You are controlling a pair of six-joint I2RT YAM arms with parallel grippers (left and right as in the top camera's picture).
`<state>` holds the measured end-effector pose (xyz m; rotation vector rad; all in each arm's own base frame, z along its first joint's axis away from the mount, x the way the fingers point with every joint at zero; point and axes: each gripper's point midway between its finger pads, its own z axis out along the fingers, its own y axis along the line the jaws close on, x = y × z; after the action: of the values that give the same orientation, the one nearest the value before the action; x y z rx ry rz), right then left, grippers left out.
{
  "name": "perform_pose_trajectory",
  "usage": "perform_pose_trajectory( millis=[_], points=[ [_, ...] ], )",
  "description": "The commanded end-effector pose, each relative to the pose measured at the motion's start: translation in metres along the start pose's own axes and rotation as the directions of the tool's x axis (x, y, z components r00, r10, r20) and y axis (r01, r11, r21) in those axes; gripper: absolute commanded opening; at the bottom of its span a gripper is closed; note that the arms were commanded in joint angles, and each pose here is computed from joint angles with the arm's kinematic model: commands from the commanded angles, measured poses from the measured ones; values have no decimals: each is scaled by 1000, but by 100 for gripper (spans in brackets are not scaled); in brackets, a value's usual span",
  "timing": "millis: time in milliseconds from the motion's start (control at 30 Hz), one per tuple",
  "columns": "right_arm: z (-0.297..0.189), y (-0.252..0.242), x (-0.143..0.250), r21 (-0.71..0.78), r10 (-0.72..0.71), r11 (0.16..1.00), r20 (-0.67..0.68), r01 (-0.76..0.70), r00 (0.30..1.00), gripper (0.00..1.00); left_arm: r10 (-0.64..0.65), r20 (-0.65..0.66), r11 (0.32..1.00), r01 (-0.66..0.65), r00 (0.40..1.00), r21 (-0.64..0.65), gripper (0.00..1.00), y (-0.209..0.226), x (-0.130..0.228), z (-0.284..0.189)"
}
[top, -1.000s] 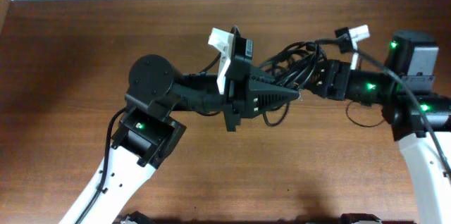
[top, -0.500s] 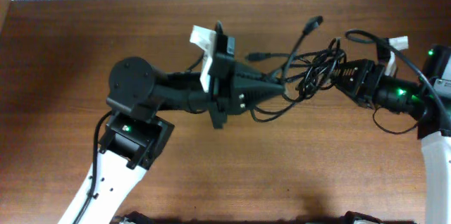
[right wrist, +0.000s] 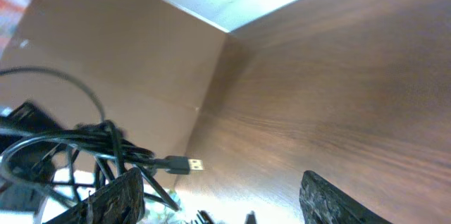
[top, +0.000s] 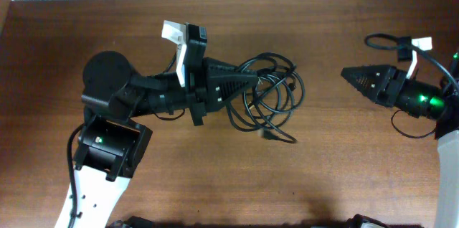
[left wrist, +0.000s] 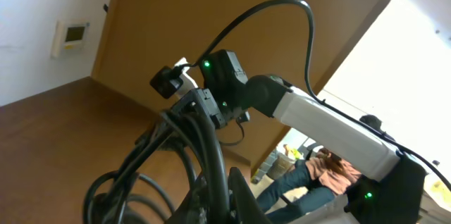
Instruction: Untangle cables
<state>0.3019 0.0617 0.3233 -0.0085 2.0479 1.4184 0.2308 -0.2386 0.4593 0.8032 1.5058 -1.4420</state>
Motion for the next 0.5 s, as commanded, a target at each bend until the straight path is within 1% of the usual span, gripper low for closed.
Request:
perform_pose_trajectory(
  millis=[0, 33, 167, 267, 367, 467],
  points=[
    [-4, 36, 5, -209, -187, 960, 14, 186, 982, 70, 59, 6, 998, -59, 998, 29, 0, -14, -9, -3],
    [-5, 44, 7, -248, -226, 942, 26, 226, 974, 71, 60, 7, 998, -61, 998, 29, 0, -14, -9, -3],
    [0, 62, 19, -277, -357, 894, 31, 351, 934, 74, 66, 10, 997, -67, 998, 31, 0, -12, -10, -2],
    [6, 81, 31, -320, -436, 850, 22, 419, 900, 74, 67, 8, 997, -67, 998, 44, 0, -9, -8, 5],
    [12, 94, 42, -360, -476, 819, 8, 447, 879, 74, 63, 3, 996, -63, 998, 68, 0, -10, -6, 15],
    [17, 103, 51, -397, -505, 793, -5, 462, 863, 74, 85, 7, 991, -86, 996, 107, 0, -16, -5, 24]
  ],
)
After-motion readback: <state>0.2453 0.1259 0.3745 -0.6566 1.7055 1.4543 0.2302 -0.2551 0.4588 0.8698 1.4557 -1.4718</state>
